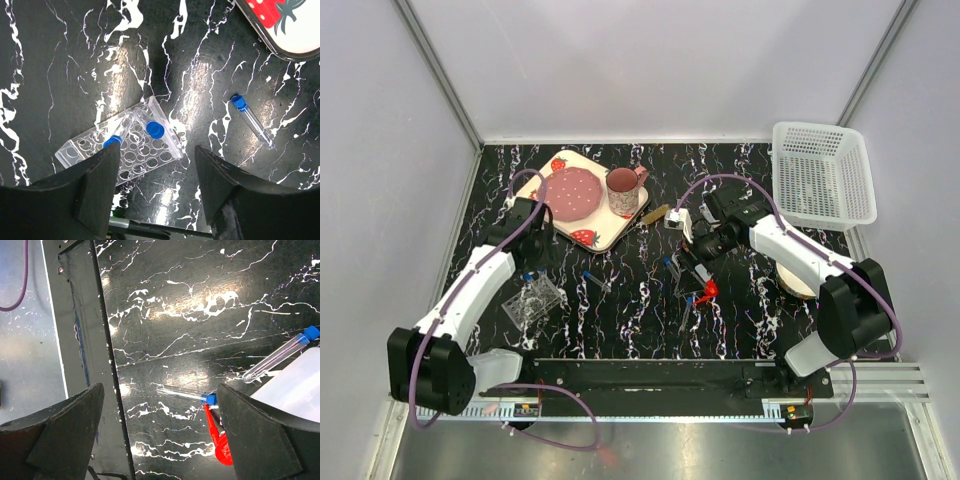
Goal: Organize the chemistry lab equipment
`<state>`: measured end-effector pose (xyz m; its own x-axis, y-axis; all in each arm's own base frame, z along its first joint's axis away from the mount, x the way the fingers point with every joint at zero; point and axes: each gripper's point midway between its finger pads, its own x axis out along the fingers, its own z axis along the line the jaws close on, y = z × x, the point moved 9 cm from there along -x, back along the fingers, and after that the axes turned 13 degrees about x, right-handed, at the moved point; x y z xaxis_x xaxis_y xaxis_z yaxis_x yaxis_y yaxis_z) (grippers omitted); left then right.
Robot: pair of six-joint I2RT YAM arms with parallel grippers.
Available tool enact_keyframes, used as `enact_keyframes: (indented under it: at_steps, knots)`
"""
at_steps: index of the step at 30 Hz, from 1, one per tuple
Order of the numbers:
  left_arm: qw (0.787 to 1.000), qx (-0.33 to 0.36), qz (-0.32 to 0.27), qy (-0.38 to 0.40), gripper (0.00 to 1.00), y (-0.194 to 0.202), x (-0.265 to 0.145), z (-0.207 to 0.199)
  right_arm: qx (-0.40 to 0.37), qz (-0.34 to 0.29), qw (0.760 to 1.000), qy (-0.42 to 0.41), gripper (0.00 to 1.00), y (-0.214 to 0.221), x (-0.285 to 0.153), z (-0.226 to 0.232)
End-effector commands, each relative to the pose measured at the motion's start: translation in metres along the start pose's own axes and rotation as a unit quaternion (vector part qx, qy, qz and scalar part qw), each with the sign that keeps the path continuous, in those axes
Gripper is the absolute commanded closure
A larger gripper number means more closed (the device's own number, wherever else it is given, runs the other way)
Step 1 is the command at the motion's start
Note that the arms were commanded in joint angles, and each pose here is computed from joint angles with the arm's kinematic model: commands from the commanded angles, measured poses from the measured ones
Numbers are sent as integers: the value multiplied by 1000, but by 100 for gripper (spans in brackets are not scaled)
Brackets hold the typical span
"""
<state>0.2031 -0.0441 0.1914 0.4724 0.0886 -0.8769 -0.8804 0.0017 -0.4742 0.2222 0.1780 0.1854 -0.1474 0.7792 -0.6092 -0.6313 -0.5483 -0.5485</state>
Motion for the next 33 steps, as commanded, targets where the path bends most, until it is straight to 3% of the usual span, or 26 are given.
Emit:
enact_keyframes:
  at_steps: [1, 14, 33]
  knots:
    - [999, 38, -13, -31, 39, -18, -5, 0, -9, -10, 1000, 3, 0, -7, -2, -3]
    - [996, 59, 23, -56, 54, -17, 11, -1, -9, -9, 1000, -1, 1, -5, 0, -4]
    - [995, 55, 27, -84, 63, -9, 7, 6, -9, -10, 1000, -2, 0, -4, -1, -3]
